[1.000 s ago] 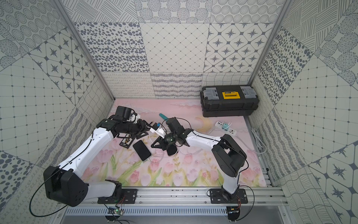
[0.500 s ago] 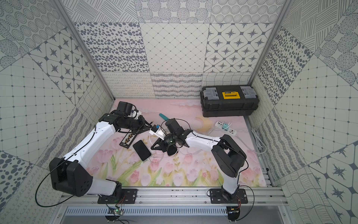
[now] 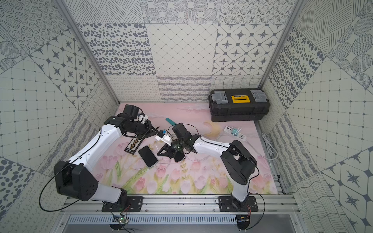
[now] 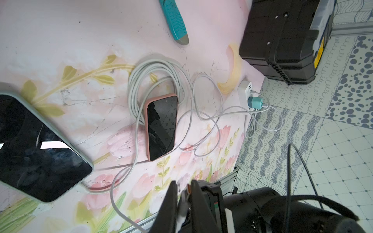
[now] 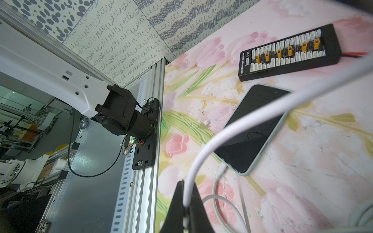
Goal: Plug the charging cable into the phone
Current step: Pick up the charging cable from the center of the board.
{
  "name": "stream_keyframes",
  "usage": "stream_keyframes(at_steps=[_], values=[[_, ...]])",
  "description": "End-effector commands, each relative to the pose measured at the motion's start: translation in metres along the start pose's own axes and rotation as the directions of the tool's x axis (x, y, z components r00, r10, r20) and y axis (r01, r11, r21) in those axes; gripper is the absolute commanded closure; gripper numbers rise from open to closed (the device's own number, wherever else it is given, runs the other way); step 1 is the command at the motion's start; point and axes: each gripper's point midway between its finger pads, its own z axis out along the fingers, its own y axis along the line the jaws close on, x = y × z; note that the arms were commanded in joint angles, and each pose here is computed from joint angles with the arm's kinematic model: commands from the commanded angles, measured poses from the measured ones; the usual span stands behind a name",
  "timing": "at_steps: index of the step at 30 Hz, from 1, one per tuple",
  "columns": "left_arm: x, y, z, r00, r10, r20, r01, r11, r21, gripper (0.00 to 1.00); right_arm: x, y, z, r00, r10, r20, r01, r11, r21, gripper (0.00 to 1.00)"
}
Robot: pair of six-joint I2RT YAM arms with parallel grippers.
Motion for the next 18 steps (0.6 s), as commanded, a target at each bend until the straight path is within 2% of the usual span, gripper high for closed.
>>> stream_keyframes(at_steps=[1, 11, 15, 17, 18], values=[[-0.001, 0.002, -0.003, 0.999, 0.043, 0.002, -0.043, 0.999, -0.017, 0.86, -0.008, 0.012, -0.004, 0.999, -0.047, 0.02, 0.047, 0.999, -0.023, 1.0], [-0.003, 0.003, -0.005, 0.998, 0.064, 0.018, -0.063, 0.997, -0.034, 0.94, -0.006, 0.011, -0.002, 0.999, -0.04, 0.014, 0.041, 0.999, -0.03, 1.0], [-0.005, 0.0, -0.01, 0.995, 0.092, 0.044, -0.09, 0.995, -0.03, 1.0, -0.006, 0.01, -0.002, 0.999, -0.036, 0.015, 0.036, 0.999, -0.023, 1.0], [-0.004, -0.002, -0.015, 0.992, 0.107, 0.066, -0.106, 0.994, -0.018, 1.0, -0.01, 0.007, -0.003, 0.999, -0.027, 0.022, 0.027, 1.0, -0.001, 0.62], [-0.005, -0.005, -0.018, 0.989, 0.118, 0.087, -0.119, 0.993, -0.001, 1.0, -0.013, 0.006, -0.004, 0.999, -0.017, 0.028, 0.017, 1.0, 0.005, 0.53]])
